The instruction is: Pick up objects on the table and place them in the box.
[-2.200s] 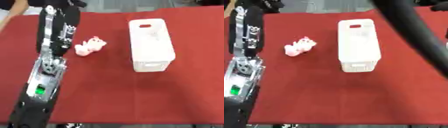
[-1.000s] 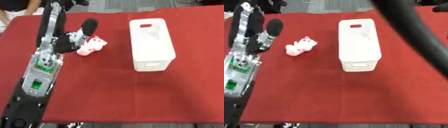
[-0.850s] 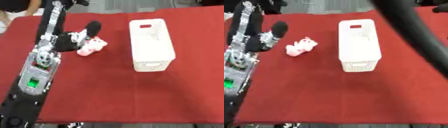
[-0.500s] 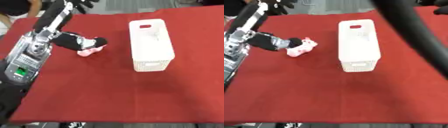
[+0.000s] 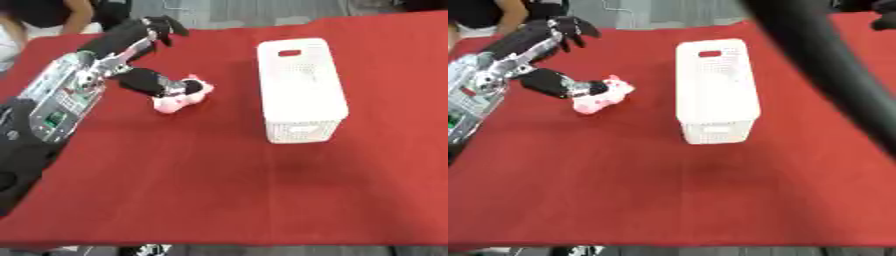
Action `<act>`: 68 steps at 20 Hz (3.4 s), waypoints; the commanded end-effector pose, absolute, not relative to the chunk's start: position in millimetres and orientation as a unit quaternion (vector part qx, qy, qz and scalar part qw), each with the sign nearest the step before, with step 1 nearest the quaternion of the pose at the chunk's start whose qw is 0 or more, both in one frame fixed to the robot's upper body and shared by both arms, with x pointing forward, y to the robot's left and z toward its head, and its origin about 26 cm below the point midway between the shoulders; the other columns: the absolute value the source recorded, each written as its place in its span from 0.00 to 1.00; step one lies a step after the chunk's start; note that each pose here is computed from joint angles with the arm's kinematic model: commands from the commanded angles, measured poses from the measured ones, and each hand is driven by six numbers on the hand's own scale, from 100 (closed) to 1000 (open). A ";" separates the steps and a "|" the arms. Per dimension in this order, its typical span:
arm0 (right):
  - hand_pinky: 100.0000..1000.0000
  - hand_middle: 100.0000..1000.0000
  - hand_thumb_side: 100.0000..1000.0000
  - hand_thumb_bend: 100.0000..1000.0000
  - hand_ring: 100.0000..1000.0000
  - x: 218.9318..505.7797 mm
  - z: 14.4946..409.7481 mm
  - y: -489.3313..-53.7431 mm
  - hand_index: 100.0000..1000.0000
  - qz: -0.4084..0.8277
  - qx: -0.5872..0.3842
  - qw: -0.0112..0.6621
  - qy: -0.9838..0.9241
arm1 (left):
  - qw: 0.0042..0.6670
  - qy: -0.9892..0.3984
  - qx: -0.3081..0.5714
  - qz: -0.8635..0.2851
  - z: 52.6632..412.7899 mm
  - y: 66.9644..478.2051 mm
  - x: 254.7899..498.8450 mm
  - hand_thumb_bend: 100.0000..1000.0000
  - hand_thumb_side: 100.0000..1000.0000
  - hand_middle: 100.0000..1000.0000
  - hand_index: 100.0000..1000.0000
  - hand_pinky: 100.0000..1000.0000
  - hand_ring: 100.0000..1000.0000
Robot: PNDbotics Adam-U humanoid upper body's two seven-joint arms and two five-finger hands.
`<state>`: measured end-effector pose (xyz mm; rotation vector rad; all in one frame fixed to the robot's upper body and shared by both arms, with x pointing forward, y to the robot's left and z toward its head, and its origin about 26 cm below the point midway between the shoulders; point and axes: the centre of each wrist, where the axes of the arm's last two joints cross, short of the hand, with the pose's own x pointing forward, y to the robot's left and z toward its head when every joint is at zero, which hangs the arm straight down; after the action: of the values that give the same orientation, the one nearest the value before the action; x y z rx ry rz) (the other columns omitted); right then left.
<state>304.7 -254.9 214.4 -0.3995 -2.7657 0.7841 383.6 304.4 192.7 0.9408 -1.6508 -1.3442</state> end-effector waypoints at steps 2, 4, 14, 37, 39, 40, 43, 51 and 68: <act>0.57 0.77 0.77 0.00 0.67 302.9 220.9 -255.4 0.69 0.267 -0.139 0.107 -0.948 | 0.410 -0.637 0.382 -0.530 186.2 307.5 396.2 0.38 0.84 0.85 0.89 0.56 0.72; 0.57 0.77 0.77 0.00 0.67 303.0 221.0 -254.8 0.69 0.266 -0.138 0.107 -0.948 | 0.421 -0.626 0.376 -0.538 179.8 304.7 400.6 0.37 0.85 0.86 0.90 0.58 0.72; 0.57 0.77 0.77 0.00 0.67 303.2 221.7 -254.4 0.69 0.266 -0.138 0.106 -0.948 | 0.409 -0.549 0.387 -0.618 176.5 299.8 409.5 0.46 0.81 0.82 0.90 0.57 0.71; 0.56 0.77 0.78 0.00 0.67 303.6 223.8 -253.7 0.69 0.269 -0.136 0.099 -0.948 | 0.381 -0.442 0.527 -0.618 127.2 312.2 437.0 0.52 0.76 0.74 0.87 0.55 0.67; 0.56 0.77 0.78 0.00 0.67 303.6 223.8 -253.5 0.69 0.269 -0.136 0.099 -0.948 | 0.406 -0.466 0.513 -0.595 118.1 309.1 438.8 0.48 0.77 0.78 0.86 0.53 0.66; 0.56 0.77 0.78 0.00 0.67 303.7 223.9 -253.5 0.69 0.269 -0.136 0.099 -0.948 | 0.429 -0.489 0.495 -0.577 111.9 306.3 439.7 0.46 0.77 0.81 0.86 0.52 0.66; 0.56 0.77 0.78 0.00 0.67 303.7 224.0 -253.1 0.69 0.269 -0.136 0.098 -0.948 | 0.487 -0.532 0.442 -0.534 95.9 300.6 442.8 0.44 0.76 0.83 0.85 0.52 0.66; 0.56 0.77 0.78 0.00 0.67 303.7 223.4 -252.2 0.69 0.271 -0.133 0.100 -0.948 | 0.572 -0.554 0.362 -0.484 77.6 299.3 456.7 0.00 0.00 0.06 0.06 0.00 0.00; 0.56 0.77 0.78 0.00 0.66 302.9 220.6 -254.1 0.68 0.276 -0.136 0.112 -0.945 | 0.320 -0.584 0.558 -0.496 243.3 314.8 452.7 0.32 0.00 0.00 0.04 0.00 0.00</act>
<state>304.8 -252.7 213.7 -0.3866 -2.7565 0.7992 457.3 309.3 213.3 1.3977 -1.5138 -1.3011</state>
